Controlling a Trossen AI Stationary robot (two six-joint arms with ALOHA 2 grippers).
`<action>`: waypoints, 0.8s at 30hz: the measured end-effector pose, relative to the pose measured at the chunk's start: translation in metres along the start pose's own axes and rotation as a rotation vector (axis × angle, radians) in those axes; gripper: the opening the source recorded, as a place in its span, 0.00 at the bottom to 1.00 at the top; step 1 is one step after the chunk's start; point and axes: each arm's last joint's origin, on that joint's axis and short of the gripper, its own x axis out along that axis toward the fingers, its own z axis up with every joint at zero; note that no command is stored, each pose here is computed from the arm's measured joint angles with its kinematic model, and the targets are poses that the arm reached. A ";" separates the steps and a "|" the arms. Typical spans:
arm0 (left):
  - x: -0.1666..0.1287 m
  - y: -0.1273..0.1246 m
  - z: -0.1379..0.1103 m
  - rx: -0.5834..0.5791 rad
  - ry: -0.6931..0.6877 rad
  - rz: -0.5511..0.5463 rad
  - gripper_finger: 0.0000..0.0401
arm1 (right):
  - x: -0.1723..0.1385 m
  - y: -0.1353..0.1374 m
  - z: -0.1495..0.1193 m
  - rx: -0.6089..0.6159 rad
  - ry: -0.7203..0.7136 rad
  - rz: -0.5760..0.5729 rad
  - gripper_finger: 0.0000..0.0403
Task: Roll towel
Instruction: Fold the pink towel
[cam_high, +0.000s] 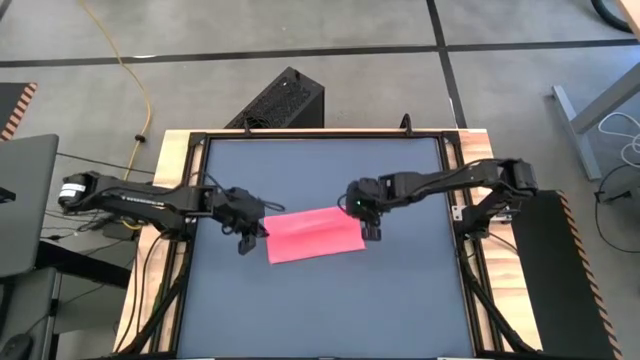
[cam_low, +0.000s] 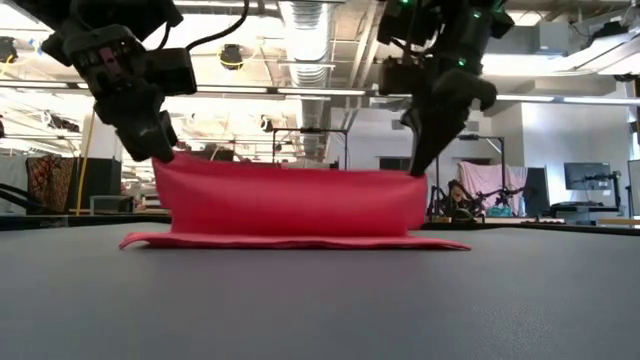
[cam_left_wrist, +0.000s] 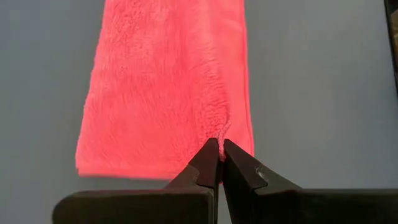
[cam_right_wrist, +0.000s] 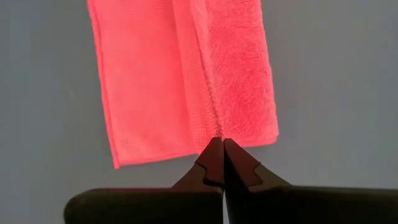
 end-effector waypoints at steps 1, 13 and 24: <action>0.004 -0.002 0.001 0.009 -0.008 -0.001 0.00 | 0.003 0.003 -0.003 0.008 0.004 -0.007 0.04; 0.043 -0.014 -0.011 0.019 0.105 -0.073 0.00 | 0.019 0.036 -0.023 -0.013 0.024 0.011 0.04; 0.057 -0.015 -0.015 0.020 0.135 -0.107 0.00 | 0.025 0.050 -0.031 0.008 0.004 0.022 0.04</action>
